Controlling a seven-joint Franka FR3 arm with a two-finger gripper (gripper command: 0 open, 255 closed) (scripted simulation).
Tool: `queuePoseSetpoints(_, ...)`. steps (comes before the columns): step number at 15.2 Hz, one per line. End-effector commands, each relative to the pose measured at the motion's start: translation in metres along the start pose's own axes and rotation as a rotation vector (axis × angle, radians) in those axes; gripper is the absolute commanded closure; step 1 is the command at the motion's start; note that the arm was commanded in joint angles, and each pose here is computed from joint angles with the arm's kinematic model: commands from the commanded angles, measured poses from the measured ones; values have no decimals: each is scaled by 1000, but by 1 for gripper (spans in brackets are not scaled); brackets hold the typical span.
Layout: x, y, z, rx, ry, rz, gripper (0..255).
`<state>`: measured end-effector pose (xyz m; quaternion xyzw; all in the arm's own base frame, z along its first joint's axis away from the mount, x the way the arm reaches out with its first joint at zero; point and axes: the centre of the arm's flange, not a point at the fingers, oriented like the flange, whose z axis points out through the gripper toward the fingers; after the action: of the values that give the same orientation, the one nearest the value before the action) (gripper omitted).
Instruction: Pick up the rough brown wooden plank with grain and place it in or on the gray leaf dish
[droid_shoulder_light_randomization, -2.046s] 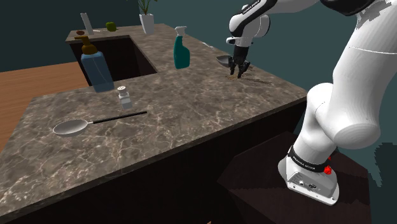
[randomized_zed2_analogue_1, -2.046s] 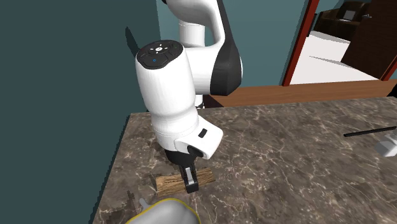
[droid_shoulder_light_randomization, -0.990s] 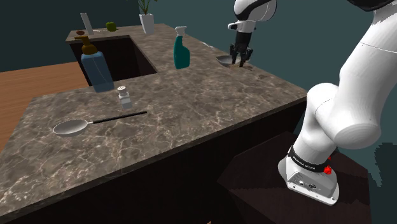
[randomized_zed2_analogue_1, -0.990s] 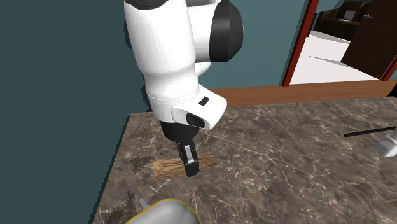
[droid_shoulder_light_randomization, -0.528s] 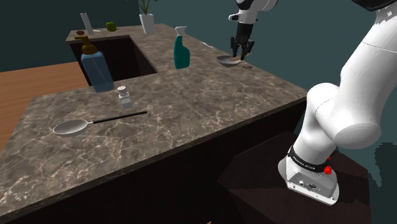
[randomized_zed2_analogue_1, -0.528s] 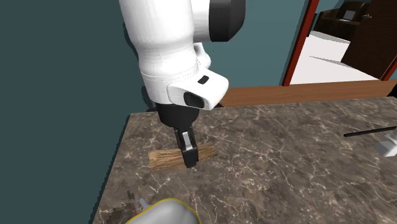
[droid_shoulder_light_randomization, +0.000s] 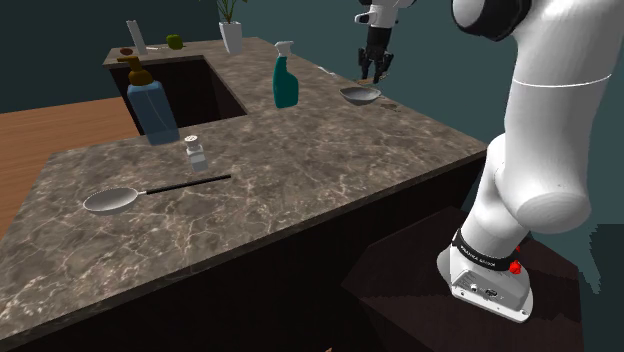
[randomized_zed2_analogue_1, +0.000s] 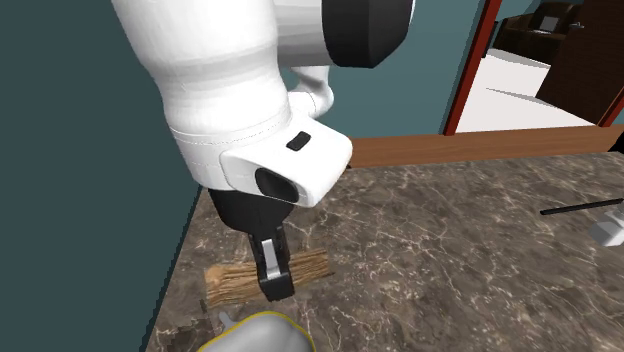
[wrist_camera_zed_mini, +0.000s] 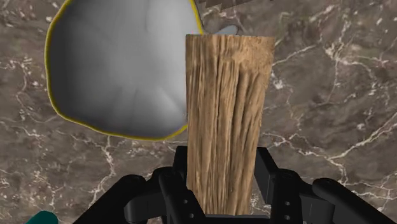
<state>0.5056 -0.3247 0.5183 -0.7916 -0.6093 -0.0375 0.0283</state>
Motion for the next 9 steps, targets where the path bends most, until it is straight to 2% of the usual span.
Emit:
queuePoseSetpoints(1, -12, 25, 1, -1, 5, -5, 255)
queuePoseSetpoints(5, -38, 71, -3, -1, 5, -5, 255)
queuePoseSetpoints(9, -42, 77, 12, -1, 5, -5, 255)
